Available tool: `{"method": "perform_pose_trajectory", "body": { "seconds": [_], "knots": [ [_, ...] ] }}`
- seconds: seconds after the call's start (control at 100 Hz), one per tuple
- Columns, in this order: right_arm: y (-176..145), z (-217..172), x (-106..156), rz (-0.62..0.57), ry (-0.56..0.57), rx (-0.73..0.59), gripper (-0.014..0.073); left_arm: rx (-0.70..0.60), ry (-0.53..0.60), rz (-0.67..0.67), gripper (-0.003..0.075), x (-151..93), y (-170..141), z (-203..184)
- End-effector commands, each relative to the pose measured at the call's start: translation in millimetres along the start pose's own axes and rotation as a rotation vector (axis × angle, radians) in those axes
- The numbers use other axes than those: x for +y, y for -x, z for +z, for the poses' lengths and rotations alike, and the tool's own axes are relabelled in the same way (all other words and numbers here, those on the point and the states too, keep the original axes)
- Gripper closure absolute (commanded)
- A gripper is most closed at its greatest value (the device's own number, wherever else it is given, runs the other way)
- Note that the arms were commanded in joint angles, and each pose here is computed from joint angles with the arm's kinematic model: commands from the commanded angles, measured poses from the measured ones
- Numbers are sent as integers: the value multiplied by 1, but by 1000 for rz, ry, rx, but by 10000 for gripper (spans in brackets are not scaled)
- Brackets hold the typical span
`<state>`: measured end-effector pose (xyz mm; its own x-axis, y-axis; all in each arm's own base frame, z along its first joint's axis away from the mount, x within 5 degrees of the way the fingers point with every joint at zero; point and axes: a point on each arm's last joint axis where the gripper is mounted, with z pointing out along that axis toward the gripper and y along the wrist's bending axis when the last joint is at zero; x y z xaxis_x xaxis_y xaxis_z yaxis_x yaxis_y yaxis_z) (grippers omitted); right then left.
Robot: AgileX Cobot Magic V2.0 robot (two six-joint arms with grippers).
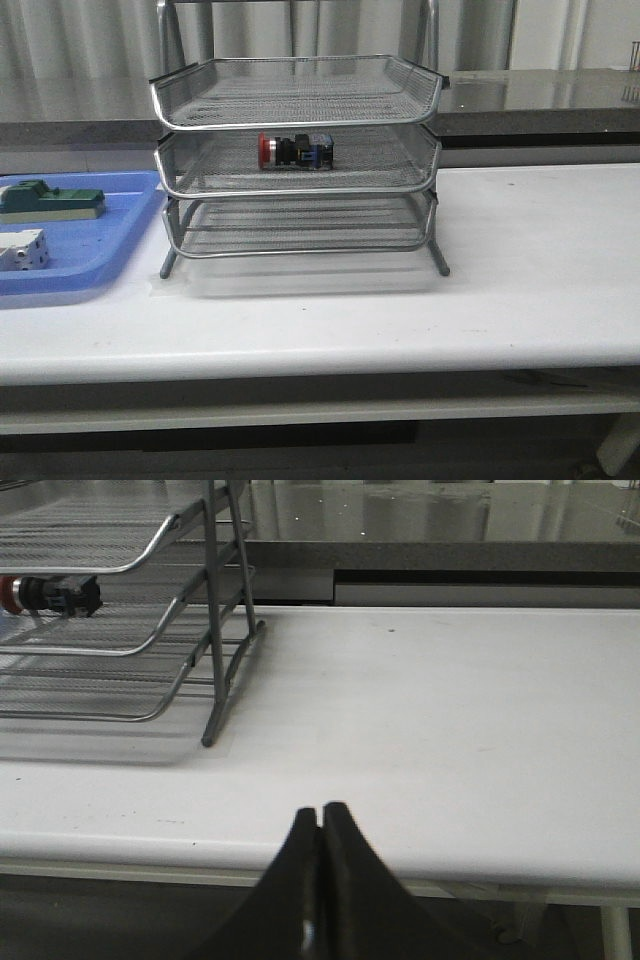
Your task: Place button on rack with both arms
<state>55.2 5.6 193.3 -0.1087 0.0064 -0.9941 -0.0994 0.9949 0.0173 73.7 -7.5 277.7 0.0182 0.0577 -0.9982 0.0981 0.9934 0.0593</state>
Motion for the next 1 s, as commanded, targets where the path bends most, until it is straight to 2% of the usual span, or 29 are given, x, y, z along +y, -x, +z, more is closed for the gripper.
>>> {"method": "perform_pose_trajectory", "body": {
  "seconds": [0.0, 0.31, 0.99],
  "knots": [
    [19, -5, -1, -5, -16, -146, 661, -101, 16, -16, 741, 2, 16, -1],
    [16, -3, -1, -7, -18, -194, 661, -101, 16, -16, 741, 2, 16, -1],
    [15, -3, -1, -7, -18, -181, 661, -101, 16, -16, 741, 2, 16, -1]
  ]
}}
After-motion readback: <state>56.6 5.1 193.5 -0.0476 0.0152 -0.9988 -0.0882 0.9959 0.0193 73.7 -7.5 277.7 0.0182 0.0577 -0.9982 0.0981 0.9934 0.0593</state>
